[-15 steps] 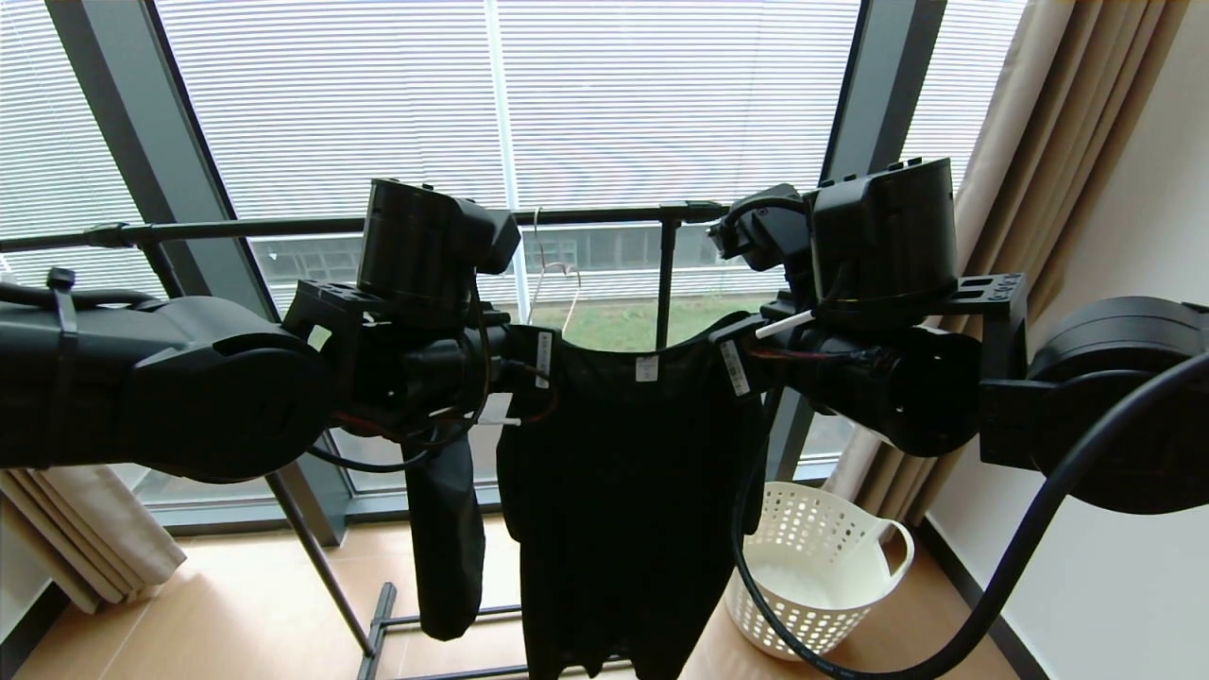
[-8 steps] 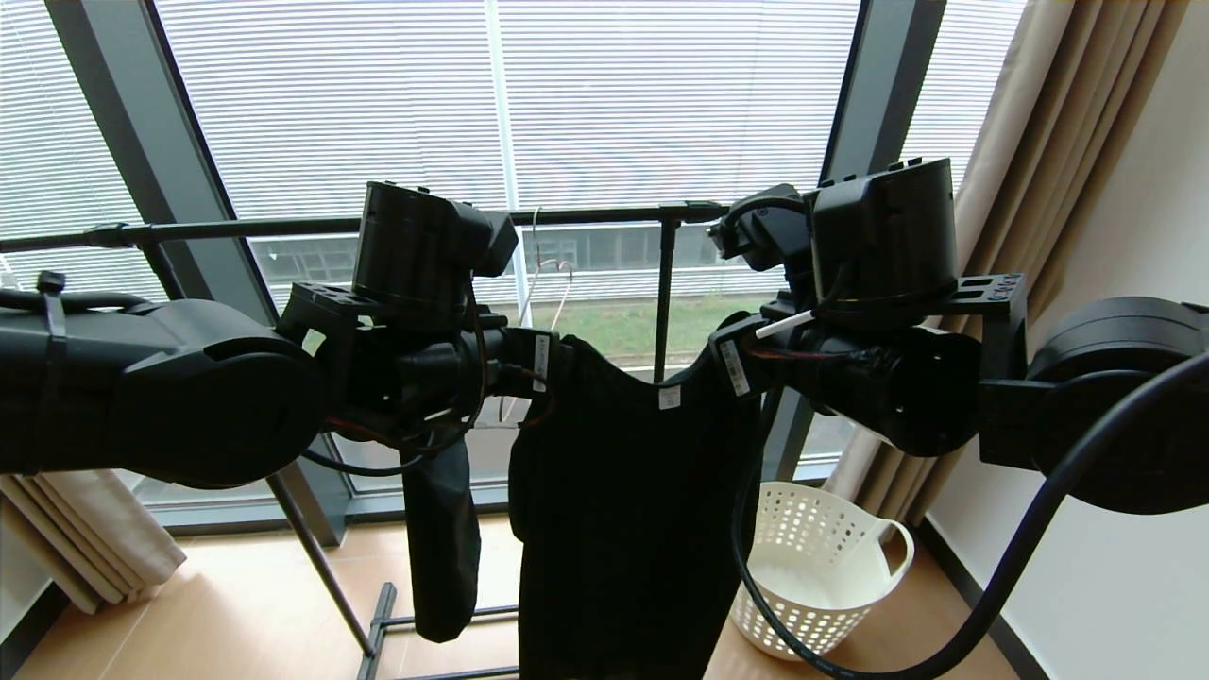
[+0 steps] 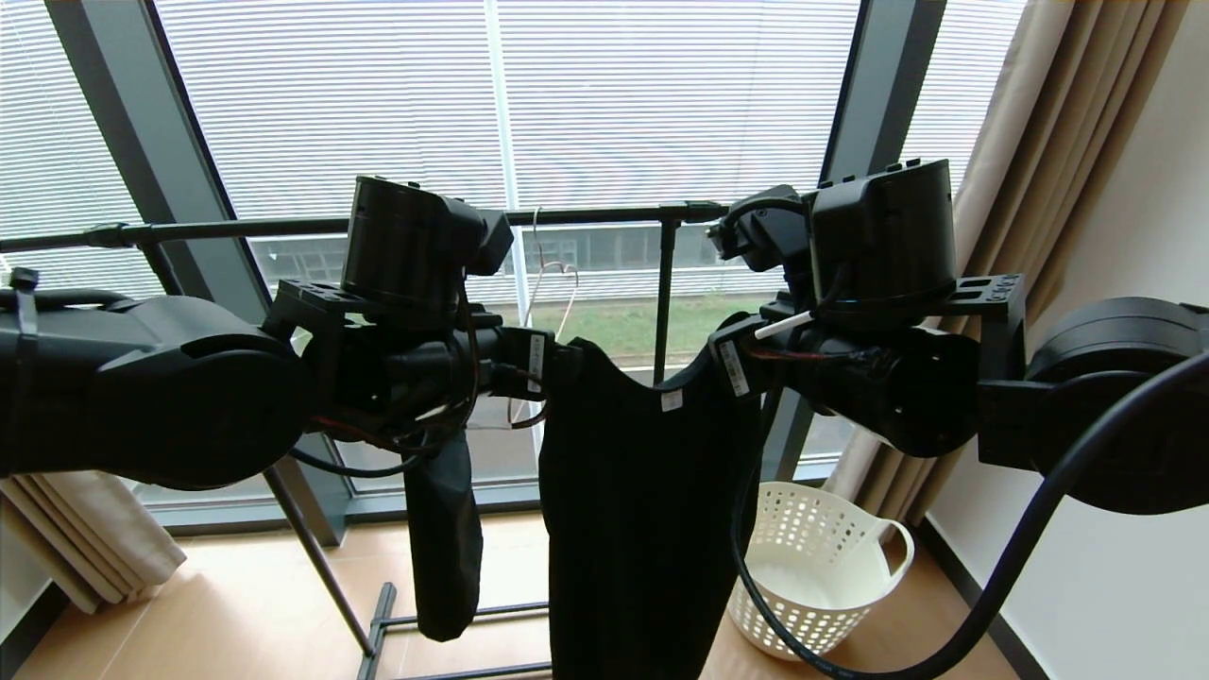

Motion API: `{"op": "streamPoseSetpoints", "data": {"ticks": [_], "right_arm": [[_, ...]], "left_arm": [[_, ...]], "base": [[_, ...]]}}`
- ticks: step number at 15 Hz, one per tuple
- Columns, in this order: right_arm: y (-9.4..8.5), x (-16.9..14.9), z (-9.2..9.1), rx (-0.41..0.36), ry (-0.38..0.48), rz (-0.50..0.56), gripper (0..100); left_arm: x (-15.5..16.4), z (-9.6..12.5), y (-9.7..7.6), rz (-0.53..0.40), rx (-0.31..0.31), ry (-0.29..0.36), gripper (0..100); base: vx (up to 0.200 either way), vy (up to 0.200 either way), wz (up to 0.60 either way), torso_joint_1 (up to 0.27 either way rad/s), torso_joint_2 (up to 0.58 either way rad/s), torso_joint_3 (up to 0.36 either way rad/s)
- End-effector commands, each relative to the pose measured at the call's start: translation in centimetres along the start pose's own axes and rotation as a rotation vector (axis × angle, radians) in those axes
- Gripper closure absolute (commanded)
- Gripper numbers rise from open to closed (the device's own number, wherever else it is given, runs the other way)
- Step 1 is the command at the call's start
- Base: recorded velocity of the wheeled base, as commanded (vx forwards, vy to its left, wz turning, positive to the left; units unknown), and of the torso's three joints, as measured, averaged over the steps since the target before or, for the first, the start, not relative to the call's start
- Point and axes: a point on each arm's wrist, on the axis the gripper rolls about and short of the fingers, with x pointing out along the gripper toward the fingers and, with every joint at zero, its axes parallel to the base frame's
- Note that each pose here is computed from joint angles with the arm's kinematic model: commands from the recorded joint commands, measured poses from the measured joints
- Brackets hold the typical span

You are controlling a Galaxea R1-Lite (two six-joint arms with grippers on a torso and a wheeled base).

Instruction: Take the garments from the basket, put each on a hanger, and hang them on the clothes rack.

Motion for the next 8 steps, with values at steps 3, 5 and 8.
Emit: {"op": "streamPoseSetpoints", "data": {"ticks": [3,5,8], "right_arm": [[0.0,0.2,-0.1,-0.001,0.004,-0.003,100],[0.0,0.3,-0.1,-0.001,0.006,-0.003,100],[0.1,0.3,-0.2,-0.002,0.007,-0.003,100]], "left_arm": [[-3.4,0.3,1.1,-0.15,-0.014,0.099,0],[-3.5,0.4,1.6,-0.167,-0.031,0.108,0],[-3.6,0.1,1.7,-0.187,-0.037,0.13,0]], "base": [[0.0,0.0,0.0,0.0,0.0,0.0],[0.0,0.0,0.0,0.0,0.0,0.0],[0.0,0.0,0.0,0.0,0.0,0.0]]}}
